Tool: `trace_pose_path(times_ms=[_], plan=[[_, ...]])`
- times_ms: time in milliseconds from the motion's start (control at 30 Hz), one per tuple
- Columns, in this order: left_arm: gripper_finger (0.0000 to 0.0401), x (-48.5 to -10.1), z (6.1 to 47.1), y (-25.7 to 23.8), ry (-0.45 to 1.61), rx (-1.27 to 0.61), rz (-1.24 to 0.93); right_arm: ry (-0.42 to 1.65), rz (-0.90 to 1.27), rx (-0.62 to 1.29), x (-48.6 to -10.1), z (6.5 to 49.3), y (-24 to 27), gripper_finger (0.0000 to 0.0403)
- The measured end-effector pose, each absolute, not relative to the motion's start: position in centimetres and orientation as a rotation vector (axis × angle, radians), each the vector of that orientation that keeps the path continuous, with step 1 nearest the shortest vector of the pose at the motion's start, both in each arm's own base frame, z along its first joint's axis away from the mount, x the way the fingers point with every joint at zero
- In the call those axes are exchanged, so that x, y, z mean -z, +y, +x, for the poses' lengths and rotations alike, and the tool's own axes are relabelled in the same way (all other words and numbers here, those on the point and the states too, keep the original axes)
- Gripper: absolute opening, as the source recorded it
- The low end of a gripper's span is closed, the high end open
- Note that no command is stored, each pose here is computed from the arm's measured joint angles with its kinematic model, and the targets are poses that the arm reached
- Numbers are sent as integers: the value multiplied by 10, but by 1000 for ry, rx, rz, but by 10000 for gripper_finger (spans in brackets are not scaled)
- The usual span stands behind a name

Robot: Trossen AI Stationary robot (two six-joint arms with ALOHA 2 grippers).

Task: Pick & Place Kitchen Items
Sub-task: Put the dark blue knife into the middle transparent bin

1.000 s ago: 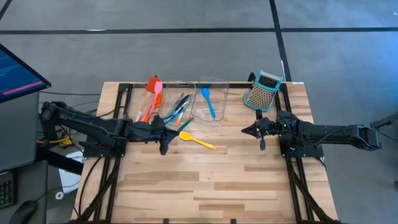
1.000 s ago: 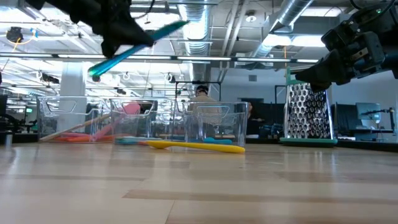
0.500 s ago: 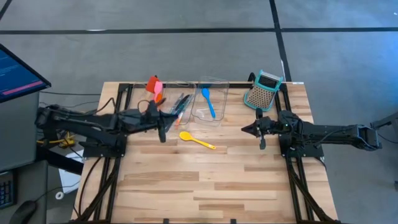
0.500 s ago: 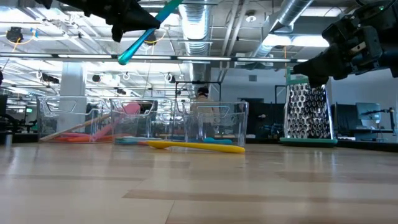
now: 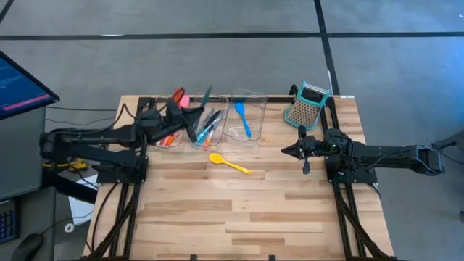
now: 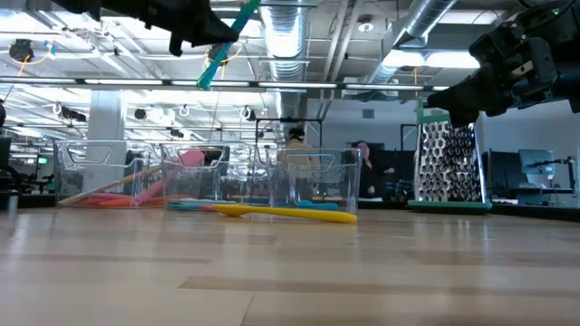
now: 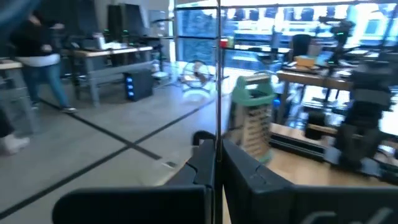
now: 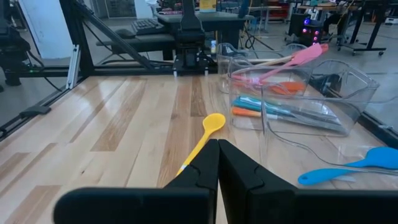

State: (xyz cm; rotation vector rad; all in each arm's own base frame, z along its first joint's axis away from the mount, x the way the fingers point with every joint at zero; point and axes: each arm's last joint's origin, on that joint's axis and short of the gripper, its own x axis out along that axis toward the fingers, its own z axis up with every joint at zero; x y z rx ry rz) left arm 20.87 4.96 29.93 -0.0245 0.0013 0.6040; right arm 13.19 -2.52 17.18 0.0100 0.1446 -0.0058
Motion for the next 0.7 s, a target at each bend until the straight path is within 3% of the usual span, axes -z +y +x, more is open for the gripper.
trace_pose_path(times_ms=[433,700], plan=[[1,-272,246,115,166,-662,-100,143,31,11,-172,132,-25,3],[1,-244,247,142,407,-713,-263,143,35,13,-172,132,-25,3]])
